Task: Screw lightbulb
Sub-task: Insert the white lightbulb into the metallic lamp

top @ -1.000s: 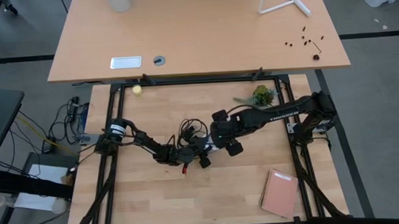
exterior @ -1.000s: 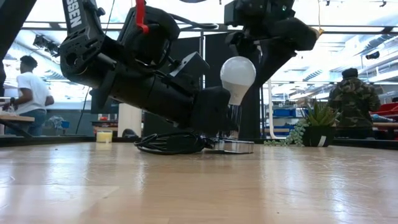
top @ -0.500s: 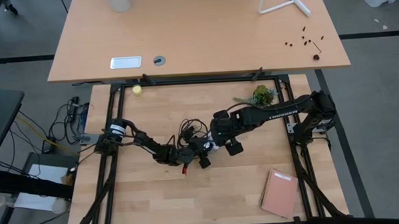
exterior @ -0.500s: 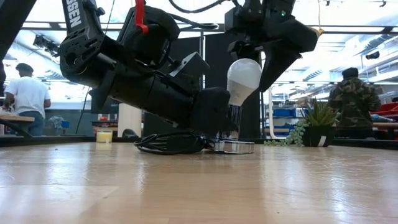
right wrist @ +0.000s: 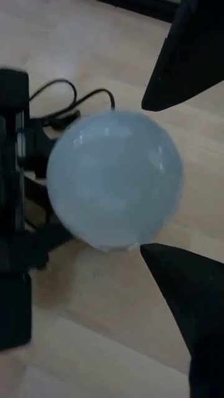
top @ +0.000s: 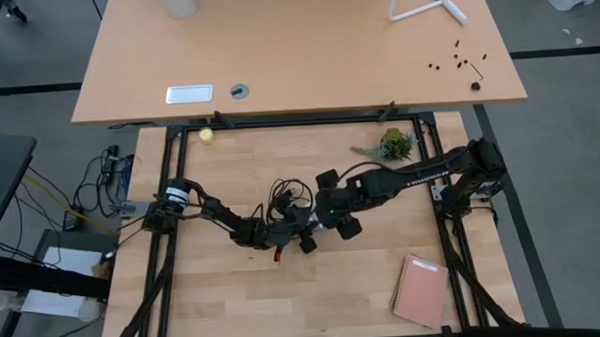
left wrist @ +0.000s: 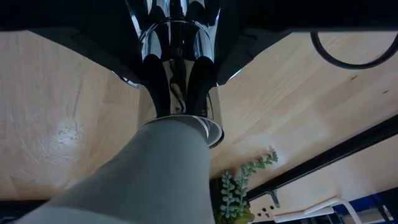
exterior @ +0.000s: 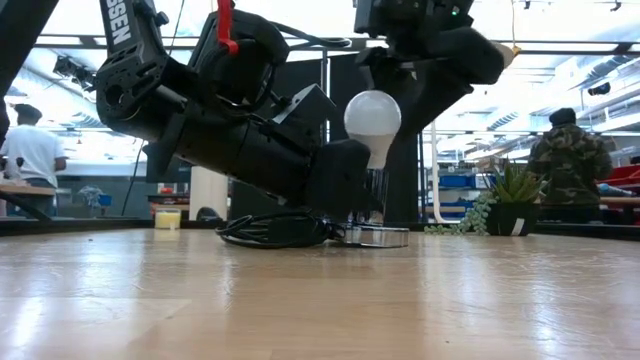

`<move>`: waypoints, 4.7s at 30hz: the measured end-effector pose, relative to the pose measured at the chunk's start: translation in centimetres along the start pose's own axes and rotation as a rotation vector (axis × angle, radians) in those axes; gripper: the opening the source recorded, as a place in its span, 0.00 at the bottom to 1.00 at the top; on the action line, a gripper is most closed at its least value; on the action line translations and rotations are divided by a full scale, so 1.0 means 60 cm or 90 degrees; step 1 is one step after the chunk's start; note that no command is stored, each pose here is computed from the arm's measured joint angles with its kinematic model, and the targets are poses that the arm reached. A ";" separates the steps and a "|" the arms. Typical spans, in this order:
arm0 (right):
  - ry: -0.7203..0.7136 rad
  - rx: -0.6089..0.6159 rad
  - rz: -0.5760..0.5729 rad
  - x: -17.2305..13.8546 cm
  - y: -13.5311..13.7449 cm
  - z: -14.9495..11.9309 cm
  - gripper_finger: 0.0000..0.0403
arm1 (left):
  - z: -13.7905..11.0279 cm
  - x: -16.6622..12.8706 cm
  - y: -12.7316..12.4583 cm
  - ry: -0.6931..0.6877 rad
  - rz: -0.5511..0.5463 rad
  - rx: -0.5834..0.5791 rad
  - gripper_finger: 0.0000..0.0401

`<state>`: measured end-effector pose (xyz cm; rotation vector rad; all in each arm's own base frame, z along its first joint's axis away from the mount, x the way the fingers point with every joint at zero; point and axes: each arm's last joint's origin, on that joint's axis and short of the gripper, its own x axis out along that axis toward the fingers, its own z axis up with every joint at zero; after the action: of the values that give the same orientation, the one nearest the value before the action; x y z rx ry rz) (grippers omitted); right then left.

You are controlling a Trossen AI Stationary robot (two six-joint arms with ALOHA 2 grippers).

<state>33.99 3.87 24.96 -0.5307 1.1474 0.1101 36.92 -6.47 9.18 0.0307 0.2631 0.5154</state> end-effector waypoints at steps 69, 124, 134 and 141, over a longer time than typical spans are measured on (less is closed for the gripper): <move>-0.124 0.516 -0.095 0.013 -0.031 -0.317 0.86 | 0.041 -0.054 -0.027 -0.009 0.024 -0.031 0.74; -0.384 0.425 -0.062 0.054 0.232 -0.282 0.86 | 0.110 0.004 -0.171 0.084 -0.073 0.240 0.74; -0.368 0.370 -0.077 0.068 0.242 -0.279 0.86 | 0.118 0.039 -0.143 0.094 -0.083 0.108 0.74; -0.383 0.362 -0.050 0.073 0.251 -0.273 0.86 | 0.118 0.040 -0.145 0.103 -0.124 0.085 0.76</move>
<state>16.89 8.73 10.92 -0.0201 0.5258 -0.1194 44.96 -12.60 14.60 0.0922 0.4533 0.3065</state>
